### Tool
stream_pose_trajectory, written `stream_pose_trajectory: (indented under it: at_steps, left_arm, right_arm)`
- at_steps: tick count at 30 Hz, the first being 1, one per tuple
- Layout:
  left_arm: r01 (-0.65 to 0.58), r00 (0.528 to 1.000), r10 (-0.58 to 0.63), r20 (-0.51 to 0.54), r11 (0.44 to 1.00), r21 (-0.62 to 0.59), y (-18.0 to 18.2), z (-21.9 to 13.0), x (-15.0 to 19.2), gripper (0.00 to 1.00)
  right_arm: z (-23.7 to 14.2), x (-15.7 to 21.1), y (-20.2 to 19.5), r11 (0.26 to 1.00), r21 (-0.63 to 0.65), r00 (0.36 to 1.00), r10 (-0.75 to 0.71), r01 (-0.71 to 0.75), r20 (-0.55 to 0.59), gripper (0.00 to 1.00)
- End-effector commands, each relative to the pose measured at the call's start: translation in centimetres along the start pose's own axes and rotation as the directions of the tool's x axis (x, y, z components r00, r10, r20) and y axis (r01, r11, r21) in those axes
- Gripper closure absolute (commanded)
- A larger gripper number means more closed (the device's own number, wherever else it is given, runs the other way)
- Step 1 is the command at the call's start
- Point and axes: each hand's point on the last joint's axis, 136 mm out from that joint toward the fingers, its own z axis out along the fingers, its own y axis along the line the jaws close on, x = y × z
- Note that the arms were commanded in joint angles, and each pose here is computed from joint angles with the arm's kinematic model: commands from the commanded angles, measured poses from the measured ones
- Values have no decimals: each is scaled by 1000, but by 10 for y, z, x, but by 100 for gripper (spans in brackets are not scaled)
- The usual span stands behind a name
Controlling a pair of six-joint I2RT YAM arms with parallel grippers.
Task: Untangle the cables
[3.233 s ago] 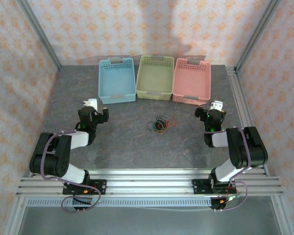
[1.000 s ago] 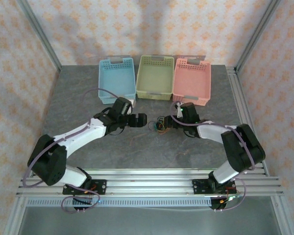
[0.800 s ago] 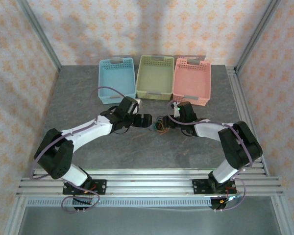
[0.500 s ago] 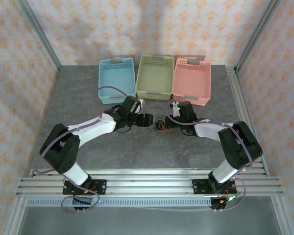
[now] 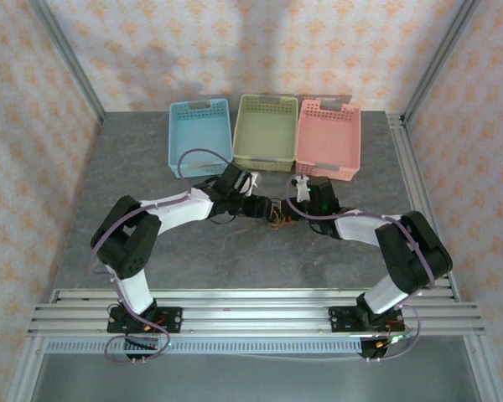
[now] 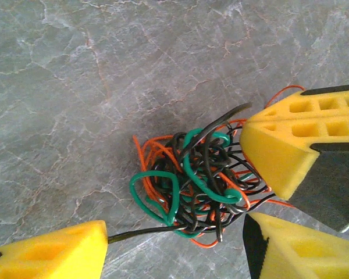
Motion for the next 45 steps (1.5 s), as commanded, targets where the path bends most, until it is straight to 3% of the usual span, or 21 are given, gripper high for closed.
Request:
stream_pose_trajectory:
  at_steps: [1,11,25,32,36,45]
  left_arm:
    - [1,1000,-1,-10,1000,23,-11,-1,-6,37]
    - [85,996,-88,-23,991,-99,18,5,-7,38]
    - [75,996,-79,-34,993,-95,17,3,-3,81]
    - [68,997,-70,-10,988,-135,23,-6,-3,87]
    - [55,998,-54,10,985,-162,27,-16,-2,100]
    - [78,994,-55,91,956,-281,54,-48,-4,100]
  right_arm:
    - [-5,-10,9,1000,-25,999,-13,14,46,100]
    - [-4,-9,6,1000,-10,999,-2,3,46,100]
    - [-3,-8,-2,1000,29,999,1,-3,48,100]
    - [-5,-10,-4,999,45,998,-2,-1,59,100]
    - [-5,-9,-4,999,47,998,-2,-1,60,100]
    - [-20,-18,-21,988,151,991,-13,-8,133,100]
